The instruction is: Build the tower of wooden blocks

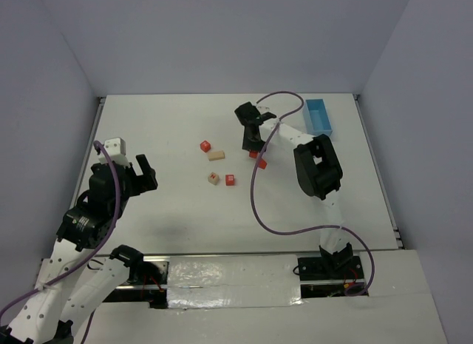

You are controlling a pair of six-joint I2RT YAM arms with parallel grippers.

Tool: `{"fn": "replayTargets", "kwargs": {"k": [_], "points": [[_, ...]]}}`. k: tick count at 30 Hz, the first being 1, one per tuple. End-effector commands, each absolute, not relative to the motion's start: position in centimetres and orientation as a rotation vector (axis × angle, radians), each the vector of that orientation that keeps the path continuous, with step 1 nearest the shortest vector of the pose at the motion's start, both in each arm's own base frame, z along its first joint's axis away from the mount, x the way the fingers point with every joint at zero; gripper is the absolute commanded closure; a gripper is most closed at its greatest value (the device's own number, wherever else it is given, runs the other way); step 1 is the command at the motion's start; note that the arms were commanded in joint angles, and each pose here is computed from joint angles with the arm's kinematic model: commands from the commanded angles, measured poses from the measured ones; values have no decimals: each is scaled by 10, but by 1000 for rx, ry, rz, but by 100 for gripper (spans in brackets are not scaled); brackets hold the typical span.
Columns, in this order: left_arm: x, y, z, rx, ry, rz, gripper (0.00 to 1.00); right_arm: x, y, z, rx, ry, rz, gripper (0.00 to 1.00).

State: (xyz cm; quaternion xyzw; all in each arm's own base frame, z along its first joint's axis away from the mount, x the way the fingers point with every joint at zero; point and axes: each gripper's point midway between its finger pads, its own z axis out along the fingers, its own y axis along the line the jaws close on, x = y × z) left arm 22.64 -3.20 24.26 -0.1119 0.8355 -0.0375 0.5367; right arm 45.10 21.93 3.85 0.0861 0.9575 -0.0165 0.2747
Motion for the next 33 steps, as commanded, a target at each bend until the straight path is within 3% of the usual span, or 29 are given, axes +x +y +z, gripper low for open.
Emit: {"fn": "replayTargets", "kwargs": {"k": [1, 9, 16, 22, 33], "points": [[231, -35, 252, -251, 1949, -109, 0, 450, 223, 37, 245, 2555, -51, 52], [230, -35, 253, -251, 1945, -112, 0, 446, 231, 45, 171, 2538, -43, 73], [230, -35, 253, -253, 1944, -109, 0, 422, 249, 69, 69, 2516, -28, 73], [230, -35, 253, -251, 1944, -110, 0, 388, 266, 63, -17, 2548, -15, 71], [230, -35, 253, -249, 1944, -111, 1, 370, 275, 51, -54, 2585, 42, 67]]}}
